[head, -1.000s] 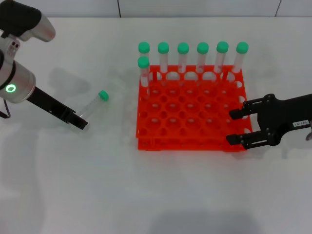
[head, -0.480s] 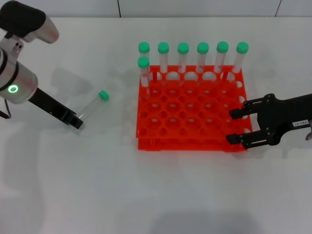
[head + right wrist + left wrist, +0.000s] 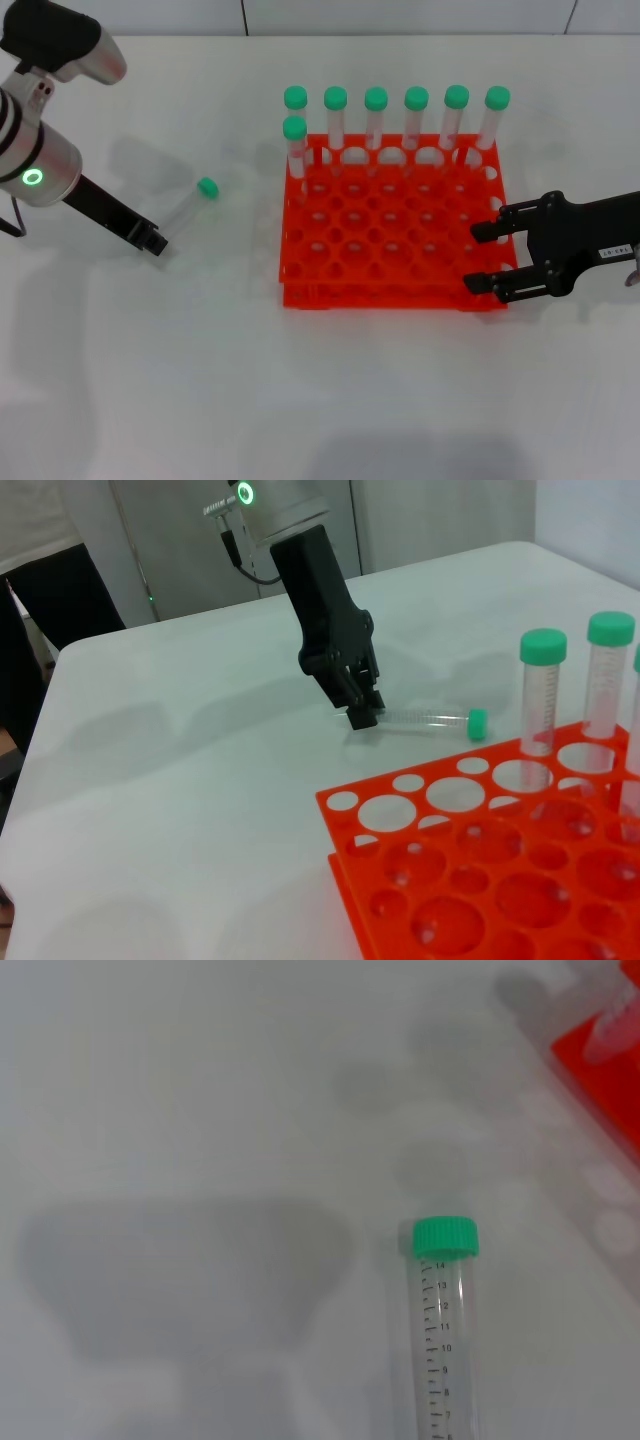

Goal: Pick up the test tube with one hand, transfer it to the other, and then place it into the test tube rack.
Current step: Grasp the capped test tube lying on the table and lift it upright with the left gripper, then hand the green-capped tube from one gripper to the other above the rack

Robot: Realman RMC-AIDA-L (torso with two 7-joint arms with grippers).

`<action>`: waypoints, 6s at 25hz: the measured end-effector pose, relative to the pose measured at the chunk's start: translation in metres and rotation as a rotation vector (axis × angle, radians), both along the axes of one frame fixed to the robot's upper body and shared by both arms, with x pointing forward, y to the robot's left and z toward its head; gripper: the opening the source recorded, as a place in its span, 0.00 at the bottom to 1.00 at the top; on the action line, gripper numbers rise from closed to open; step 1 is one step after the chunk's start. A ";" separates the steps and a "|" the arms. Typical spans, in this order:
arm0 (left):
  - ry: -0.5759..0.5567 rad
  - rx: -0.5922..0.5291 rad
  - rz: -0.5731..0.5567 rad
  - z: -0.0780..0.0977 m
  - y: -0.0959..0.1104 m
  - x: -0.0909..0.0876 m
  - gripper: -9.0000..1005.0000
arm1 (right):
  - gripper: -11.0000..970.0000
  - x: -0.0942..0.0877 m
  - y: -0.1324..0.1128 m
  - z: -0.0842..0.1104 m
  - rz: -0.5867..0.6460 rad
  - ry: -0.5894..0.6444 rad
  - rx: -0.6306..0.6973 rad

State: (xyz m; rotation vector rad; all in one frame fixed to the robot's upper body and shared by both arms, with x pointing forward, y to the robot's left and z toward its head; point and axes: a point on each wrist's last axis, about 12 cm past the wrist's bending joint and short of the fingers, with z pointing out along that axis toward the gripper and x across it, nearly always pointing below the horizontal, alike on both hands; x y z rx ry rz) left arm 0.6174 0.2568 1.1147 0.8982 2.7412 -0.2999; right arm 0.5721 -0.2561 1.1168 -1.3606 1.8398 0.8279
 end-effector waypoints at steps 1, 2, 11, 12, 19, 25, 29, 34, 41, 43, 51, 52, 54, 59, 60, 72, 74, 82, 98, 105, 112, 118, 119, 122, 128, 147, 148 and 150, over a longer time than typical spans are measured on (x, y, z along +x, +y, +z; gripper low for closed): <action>-0.005 -0.001 0.003 0.000 0.000 0.001 0.26 | 0.70 0.000 0.000 0.000 0.000 0.000 0.000; -0.011 -0.003 0.005 0.000 -0.001 0.001 0.25 | 0.70 0.000 0.000 0.000 -0.002 0.000 0.001; -0.351 -0.123 0.037 0.044 0.012 0.004 0.20 | 0.70 0.000 -0.002 0.000 -0.014 0.003 0.009; -0.426 -0.143 0.028 0.049 0.015 0.002 0.20 | 0.70 0.000 -0.001 0.001 -0.012 0.001 0.013; -0.726 -0.388 -0.082 0.062 0.012 -0.005 0.20 | 0.70 0.000 0.001 0.003 -0.010 -0.003 0.043; -0.751 -0.632 -0.180 0.061 0.007 -0.003 0.20 | 0.70 0.001 0.005 0.007 -0.009 -0.015 0.083; -0.642 -0.754 -0.259 0.056 -0.001 0.012 0.20 | 0.70 0.001 0.006 0.009 -0.010 -0.027 0.107; -0.552 -0.734 -0.375 0.052 -0.017 0.017 0.20 | 0.70 0.002 0.011 0.012 -0.003 -0.035 0.138; -0.467 -0.648 -0.456 0.035 -0.040 0.013 0.20 | 0.70 0.000 0.011 0.011 -0.016 -0.037 0.165; -0.448 -0.627 -0.474 0.030 -0.044 0.011 0.20 | 0.70 0.000 0.011 0.011 -0.017 -0.036 0.168; -0.431 -0.598 -0.495 0.020 -0.047 0.006 0.20 | 0.70 0.004 0.004 0.018 -0.049 -0.037 0.183; -0.433 -0.598 -0.494 0.019 -0.046 0.005 0.20 | 0.70 0.006 0.003 0.021 -0.058 -0.035 0.186; -0.441 -0.596 -0.500 0.018 -0.045 0.005 0.20 | 0.69 0.010 -0.003 0.027 -0.099 -0.018 0.208; -0.480 -0.606 -0.520 0.016 -0.046 0.003 0.20 | 0.69 0.014 -0.006 0.033 -0.178 0.021 0.295; -0.490 -0.609 -0.521 0.016 -0.045 0.002 0.20 | 0.69 0.013 -0.004 0.032 -0.182 0.025 0.309; -0.528 -0.629 -0.554 0.016 -0.047 0.000 0.20 | 0.69 0.011 0.009 0.001 -0.312 0.002 0.589; -0.528 -0.630 -0.557 0.016 -0.047 0.000 0.20 | 0.69 0.009 0.014 -0.003 -0.319 -0.010 0.631; -0.529 -0.639 -0.575 0.018 -0.051 -0.001 0.20 | 0.69 0.002 0.028 -0.016 -0.353 0.001 0.740; -0.541 -0.652 -0.603 0.019 -0.056 -0.003 0.20 | 0.69 -0.003 0.050 -0.021 -0.351 0.009 0.810; -0.538 -0.658 -0.608 0.018 -0.060 -0.004 0.20 | 0.69 -0.003 0.050 -0.022 -0.353 0.007 0.807; -0.539 -0.658 -0.611 0.018 -0.060 -0.004 0.20 | 0.65 -0.003 0.048 -0.023 -0.368 0.004 0.803; -0.540 -0.657 -0.619 0.020 -0.063 -0.003 0.20 | 0.58 -0.002 0.047 -0.023 -0.372 -0.002 0.799; -0.540 -0.657 -0.620 0.020 -0.063 -0.002 0.20 | 0.57 -0.002 0.048 -0.023 -0.372 -0.003 0.797; -0.540 -0.658 -0.622 0.020 -0.064 -0.002 0.20 | 0.47 0.000 0.048 -0.023 -0.374 -0.005 0.793; -0.541 -0.657 -0.624 0.021 -0.065 -0.002 0.21 | 0.29 0.000 0.048 -0.023 -0.375 -0.009 0.791; -0.428 -0.593 -0.586 0.048 -0.080 -0.008 0.39 | 0.28 -0.001 0.046 -0.024 -0.389 -0.012 0.795; -0.442 -0.583 -0.581 0.053 -0.077 -0.008 0.43 | 0.29 0.000 0.046 -0.023 -0.387 -0.012 0.794; -0.486 -0.567 -0.562 0.065 -0.065 -0.012 0.52 | 0.29 0.000 0.045 -0.022 -0.381 -0.015 0.792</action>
